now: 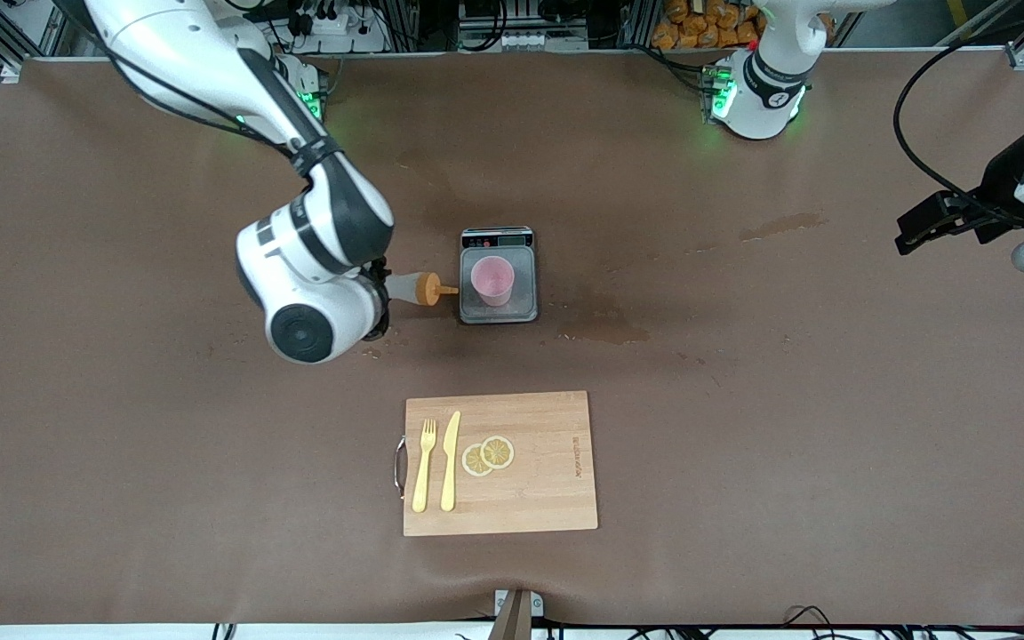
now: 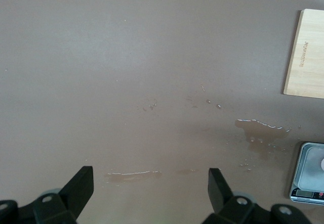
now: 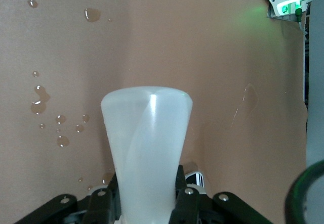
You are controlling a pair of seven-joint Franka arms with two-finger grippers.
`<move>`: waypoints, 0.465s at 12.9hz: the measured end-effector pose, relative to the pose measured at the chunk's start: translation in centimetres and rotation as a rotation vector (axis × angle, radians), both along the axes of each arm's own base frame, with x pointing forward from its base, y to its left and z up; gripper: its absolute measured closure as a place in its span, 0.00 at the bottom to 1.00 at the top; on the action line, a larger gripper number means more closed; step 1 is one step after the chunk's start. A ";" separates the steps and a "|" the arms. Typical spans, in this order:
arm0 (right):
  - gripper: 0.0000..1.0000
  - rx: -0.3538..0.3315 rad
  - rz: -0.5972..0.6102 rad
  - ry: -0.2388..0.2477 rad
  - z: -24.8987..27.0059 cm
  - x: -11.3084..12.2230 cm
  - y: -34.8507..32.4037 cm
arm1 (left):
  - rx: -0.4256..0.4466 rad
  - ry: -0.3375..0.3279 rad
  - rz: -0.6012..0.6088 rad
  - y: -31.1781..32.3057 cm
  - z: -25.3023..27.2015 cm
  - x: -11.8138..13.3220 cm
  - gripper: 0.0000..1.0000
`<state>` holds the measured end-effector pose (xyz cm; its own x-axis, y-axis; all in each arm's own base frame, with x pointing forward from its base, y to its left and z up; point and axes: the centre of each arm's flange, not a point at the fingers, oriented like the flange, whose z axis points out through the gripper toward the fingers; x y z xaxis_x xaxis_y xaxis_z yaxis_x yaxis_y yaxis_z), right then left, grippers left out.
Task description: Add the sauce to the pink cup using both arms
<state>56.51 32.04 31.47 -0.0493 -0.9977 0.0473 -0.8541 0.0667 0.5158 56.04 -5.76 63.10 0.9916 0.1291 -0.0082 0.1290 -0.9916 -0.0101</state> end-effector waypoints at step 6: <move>0.61 -0.094 0.029 0.039 -0.3 -1.5 0.4 | 0.000 0.007 -0.003 -0.1 -0.3 0.1 0.00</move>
